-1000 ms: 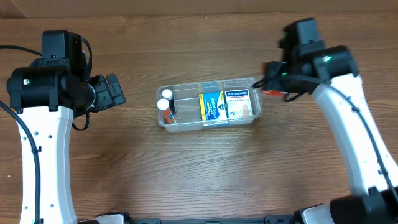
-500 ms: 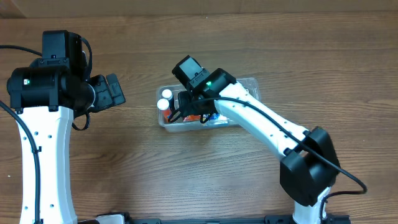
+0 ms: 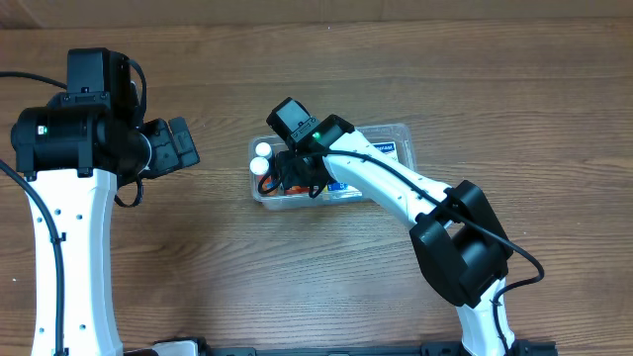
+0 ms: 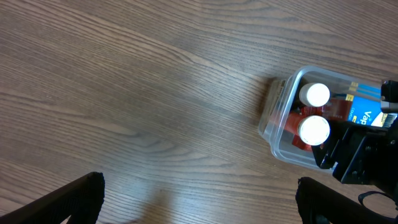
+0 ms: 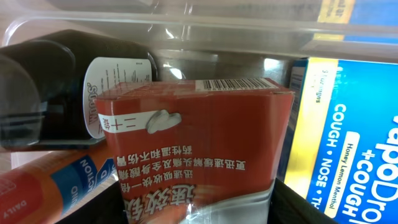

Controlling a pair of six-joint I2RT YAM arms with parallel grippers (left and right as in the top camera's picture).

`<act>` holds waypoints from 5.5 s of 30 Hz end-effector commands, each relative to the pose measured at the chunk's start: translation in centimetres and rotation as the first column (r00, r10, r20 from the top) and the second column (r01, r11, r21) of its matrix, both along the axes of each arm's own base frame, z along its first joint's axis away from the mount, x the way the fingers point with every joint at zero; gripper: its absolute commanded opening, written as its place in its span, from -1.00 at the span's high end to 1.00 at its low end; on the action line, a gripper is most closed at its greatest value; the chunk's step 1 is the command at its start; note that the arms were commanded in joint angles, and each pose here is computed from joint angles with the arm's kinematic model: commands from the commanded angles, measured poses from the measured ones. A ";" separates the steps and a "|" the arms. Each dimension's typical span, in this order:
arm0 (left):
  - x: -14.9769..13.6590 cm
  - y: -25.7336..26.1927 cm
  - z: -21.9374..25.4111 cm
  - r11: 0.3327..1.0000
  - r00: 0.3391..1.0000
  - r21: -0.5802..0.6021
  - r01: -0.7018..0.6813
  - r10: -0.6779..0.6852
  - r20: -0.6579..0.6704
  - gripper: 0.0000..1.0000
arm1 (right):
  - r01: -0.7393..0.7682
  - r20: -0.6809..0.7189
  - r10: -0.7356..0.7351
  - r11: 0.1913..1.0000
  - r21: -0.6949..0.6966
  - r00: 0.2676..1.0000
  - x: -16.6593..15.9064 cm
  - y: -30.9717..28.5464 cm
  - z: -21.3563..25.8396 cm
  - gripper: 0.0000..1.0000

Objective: Pack container

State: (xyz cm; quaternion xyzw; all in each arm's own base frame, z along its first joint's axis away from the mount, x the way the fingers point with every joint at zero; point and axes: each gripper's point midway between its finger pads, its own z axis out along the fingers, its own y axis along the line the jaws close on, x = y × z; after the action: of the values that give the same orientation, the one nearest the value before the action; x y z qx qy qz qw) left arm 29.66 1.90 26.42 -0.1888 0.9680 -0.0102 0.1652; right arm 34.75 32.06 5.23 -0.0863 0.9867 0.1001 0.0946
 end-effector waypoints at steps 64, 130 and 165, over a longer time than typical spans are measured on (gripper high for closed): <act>9.0 -1.6 -3.3 0.958 0.952 0.018 0.286 -0.286 0.107 -1.00 | 0.447 0.355 -0.442 0.891 0.072 0.824 7.5 -31.4 18.4 -1.00; -14.5 -3.4 -3.9 0.954 0.801 0.127 0.270 -0.296 0.520 -0.99 | 0.054 0.960 -0.177 0.984 0.169 0.218 -10.3 -28.8 11.9 -1.00; -5.1 -3.6 -10.7 0.935 0.360 0.324 0.143 -0.354 0.863 -1.00 | 0.054 0.960 -0.177 0.984 0.169 0.218 -10.3 -28.8 11.9 -1.00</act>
State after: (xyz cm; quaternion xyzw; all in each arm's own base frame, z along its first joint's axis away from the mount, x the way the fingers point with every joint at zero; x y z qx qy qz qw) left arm 24.56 -1.74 15.58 0.0196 0.7359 -0.0415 0.6755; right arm 24.39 3.30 17.26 -0.0512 0.7132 0.0686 0.6957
